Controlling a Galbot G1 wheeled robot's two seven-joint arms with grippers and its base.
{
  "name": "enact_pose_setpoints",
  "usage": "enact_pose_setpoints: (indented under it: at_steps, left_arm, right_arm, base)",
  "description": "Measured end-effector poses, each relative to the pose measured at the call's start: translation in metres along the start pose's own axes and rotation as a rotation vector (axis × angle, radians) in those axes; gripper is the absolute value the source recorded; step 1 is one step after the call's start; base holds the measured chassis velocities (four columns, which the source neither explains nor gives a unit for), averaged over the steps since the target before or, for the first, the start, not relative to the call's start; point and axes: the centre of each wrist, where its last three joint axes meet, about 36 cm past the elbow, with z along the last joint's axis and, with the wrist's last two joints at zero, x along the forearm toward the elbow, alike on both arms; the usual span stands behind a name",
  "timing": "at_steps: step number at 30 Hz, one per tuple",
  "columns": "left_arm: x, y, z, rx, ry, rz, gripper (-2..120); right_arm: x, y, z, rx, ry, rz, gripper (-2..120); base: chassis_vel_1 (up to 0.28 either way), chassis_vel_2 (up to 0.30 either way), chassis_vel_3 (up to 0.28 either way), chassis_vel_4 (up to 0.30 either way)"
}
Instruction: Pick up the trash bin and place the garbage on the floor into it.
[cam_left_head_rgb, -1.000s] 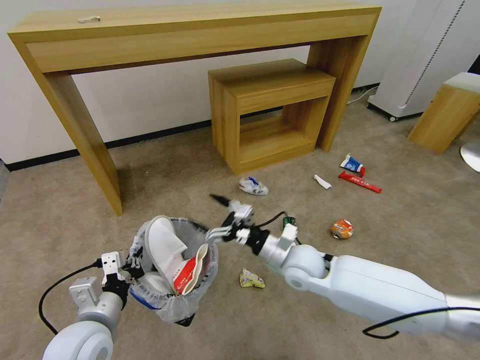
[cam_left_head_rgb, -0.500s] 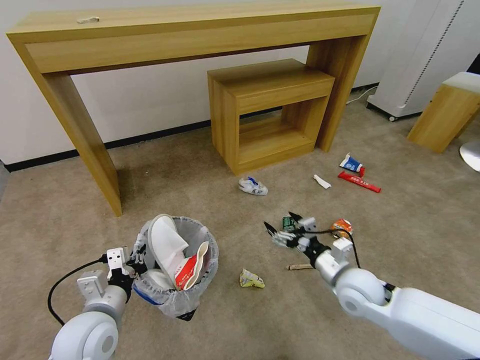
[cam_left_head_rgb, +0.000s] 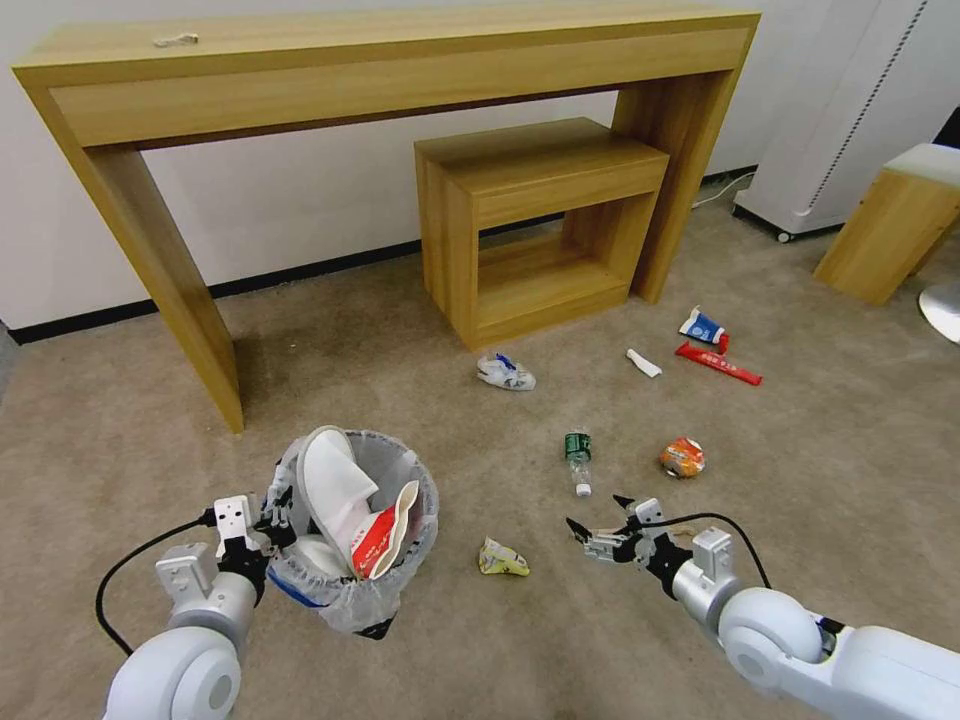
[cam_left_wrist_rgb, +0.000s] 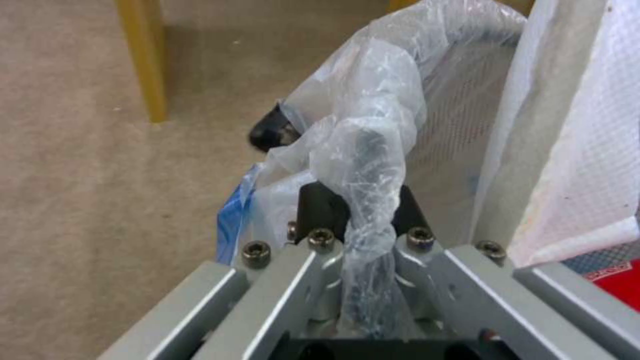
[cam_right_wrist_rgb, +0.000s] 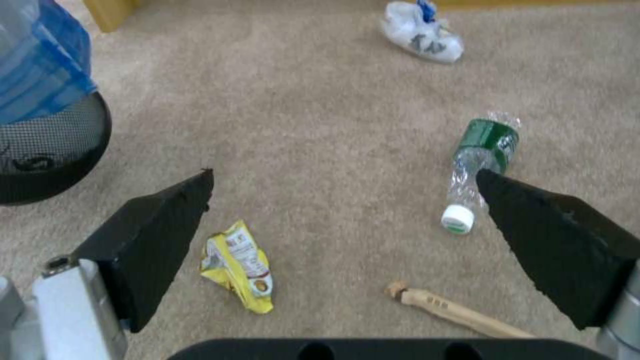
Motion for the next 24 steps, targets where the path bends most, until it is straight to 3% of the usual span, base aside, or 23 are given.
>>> enact_pose_setpoints:
  at_steps: [11, 17, 24]
  left_arm:
    - [-0.002, 0.025, 0.001, -0.023, -0.009, -0.064, 3]
    - [0.002, 0.022, 0.002, -0.015, -0.007, -0.061, 3]
    - [0.005, 0.017, 0.005, -0.006, -0.007, -0.060, 3]
  right_arm:
    - [-0.002, -0.011, 0.009, 0.072, -0.040, -0.041, 100]
    - [-0.014, -0.019, 0.014, 0.135, -0.063, -0.093, 100]
    - [-0.034, -0.044, 0.041, 0.260, -0.035, -0.150, 89]
  base:
    - [0.000, 0.000, 0.000, 0.000]
    - [0.000, 0.000, 0.000, 0.000]
    - [0.000, 0.000, 0.000, 0.000]
